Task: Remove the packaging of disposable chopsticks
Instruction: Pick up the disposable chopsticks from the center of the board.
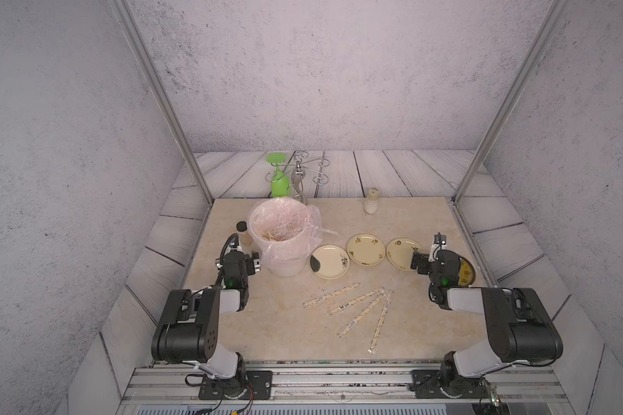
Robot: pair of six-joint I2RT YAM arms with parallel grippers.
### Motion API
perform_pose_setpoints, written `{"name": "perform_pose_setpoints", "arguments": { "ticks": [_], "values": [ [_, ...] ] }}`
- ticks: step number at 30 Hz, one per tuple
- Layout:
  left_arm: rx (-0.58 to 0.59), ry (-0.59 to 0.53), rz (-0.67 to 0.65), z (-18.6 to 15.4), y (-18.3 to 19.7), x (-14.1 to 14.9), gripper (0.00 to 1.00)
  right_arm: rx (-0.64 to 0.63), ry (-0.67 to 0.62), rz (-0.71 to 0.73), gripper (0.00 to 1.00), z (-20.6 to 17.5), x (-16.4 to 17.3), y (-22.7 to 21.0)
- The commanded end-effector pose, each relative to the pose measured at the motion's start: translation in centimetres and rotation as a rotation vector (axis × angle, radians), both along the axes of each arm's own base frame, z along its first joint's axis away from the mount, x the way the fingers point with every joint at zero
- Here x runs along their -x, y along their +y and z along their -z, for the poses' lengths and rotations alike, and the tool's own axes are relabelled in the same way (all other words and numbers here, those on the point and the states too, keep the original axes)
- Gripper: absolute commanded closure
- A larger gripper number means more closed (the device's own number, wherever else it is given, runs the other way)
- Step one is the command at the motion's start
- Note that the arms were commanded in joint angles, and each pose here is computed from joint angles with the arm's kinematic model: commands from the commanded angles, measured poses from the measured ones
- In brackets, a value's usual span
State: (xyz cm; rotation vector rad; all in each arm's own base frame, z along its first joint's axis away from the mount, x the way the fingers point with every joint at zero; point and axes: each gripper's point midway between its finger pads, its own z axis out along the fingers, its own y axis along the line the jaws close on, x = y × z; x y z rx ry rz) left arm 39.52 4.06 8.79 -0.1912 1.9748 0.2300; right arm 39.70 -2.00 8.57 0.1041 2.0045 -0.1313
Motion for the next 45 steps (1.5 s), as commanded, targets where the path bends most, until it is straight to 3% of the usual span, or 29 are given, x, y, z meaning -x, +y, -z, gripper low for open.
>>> {"name": "perform_pose_setpoints", "arguments": {
  "ticks": [1,29,31,35,39,45],
  "values": [
    [-0.001,-0.036,-0.006,-1.2,0.0,-0.5,0.01,0.003,-0.003,-0.015,0.01,-0.2,-0.4,0.3],
    [-0.002,-0.034,-0.007,-1.2,0.1,-0.5,0.01,0.0,0.001,-0.013,0.01,-0.1,-0.4,0.2],
    [-0.002,-0.042,-0.005,-1.3,0.0,-0.4,0.11,0.002,-0.001,-0.014,0.01,-0.2,-0.4,0.2],
    [-0.007,-0.131,-0.07,-3.7,1.1,0.9,0.15,0.003,-0.021,0.034,0.01,-2.1,0.3,-0.5],
    [0.009,-0.103,-0.134,-6.3,1.9,2.7,0.14,-0.008,0.021,0.088,0.01,-3.7,0.9,-1.2],
    [0.05,-0.165,-0.19,-9.5,2.6,5.4,0.15,-0.06,0.004,0.152,0.01,-4.7,3.0,-1.9]
  ]
}}
